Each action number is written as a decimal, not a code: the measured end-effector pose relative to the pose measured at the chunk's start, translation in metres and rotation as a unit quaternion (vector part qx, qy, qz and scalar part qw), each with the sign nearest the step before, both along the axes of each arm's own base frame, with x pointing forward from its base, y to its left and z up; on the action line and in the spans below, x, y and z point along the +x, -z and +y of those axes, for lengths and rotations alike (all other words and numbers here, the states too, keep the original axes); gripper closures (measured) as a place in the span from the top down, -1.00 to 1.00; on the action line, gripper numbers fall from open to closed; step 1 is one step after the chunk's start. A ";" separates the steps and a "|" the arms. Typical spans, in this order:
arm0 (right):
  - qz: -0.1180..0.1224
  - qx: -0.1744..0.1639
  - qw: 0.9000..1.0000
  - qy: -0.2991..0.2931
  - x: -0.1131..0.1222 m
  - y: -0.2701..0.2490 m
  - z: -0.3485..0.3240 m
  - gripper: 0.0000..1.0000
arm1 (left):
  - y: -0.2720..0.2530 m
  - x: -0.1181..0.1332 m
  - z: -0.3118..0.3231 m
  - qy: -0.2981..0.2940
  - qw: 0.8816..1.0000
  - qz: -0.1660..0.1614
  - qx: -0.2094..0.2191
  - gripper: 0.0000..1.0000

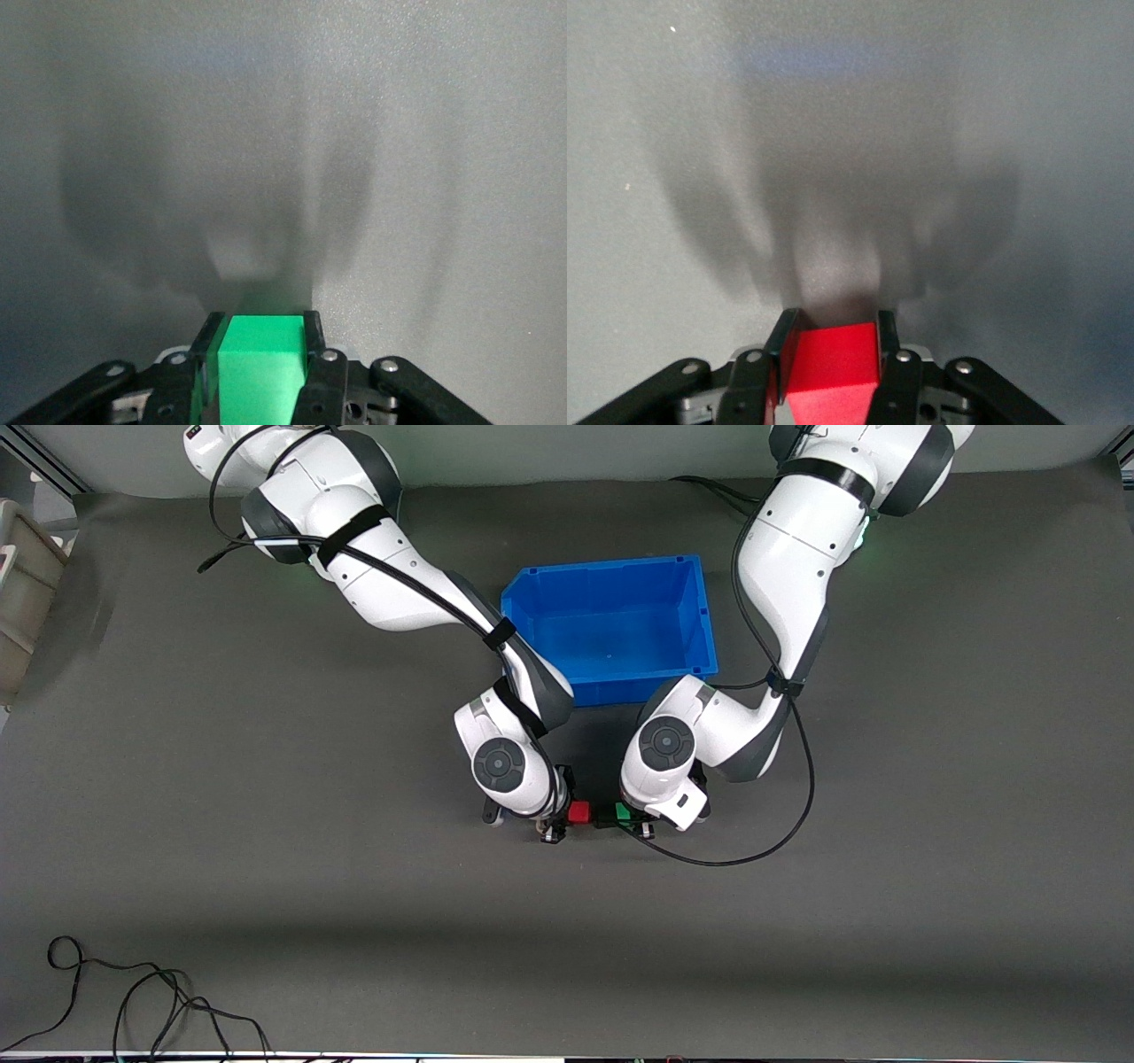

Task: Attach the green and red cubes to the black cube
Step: 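Press the red and green cubes against the black cube's sides, then open both grippers and lift them away from the cube row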

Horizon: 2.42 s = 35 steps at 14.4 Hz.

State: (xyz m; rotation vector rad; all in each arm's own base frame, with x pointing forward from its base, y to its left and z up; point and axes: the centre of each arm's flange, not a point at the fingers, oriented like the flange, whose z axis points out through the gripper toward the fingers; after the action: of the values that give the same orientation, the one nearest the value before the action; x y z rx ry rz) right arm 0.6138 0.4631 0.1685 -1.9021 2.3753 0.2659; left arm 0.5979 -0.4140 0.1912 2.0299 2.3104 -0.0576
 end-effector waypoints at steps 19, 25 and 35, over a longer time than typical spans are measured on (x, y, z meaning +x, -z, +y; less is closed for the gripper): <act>-0.017 0.009 1.000 0.014 0.002 0.002 0.004 -0.21 | -0.001 -0.001 -0.002 0.004 1.000 -0.003 0.002 -0.21; -0.022 0.010 1.000 0.010 0.002 0.000 0.005 -0.20 | -0.006 0.001 -0.005 0.005 1.000 -0.008 -0.002 0.16; -0.034 0.012 0.997 -0.069 0.016 -0.073 -0.002 1.00 | -0.083 0.047 0.046 0.096 0.995 -0.028 0.015 1.00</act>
State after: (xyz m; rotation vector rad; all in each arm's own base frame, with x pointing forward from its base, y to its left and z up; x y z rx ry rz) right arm 0.6302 0.4615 0.2412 -2.0328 2.1933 0.2333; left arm 0.6447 -0.3678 0.2738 2.2327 2.0890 0.0251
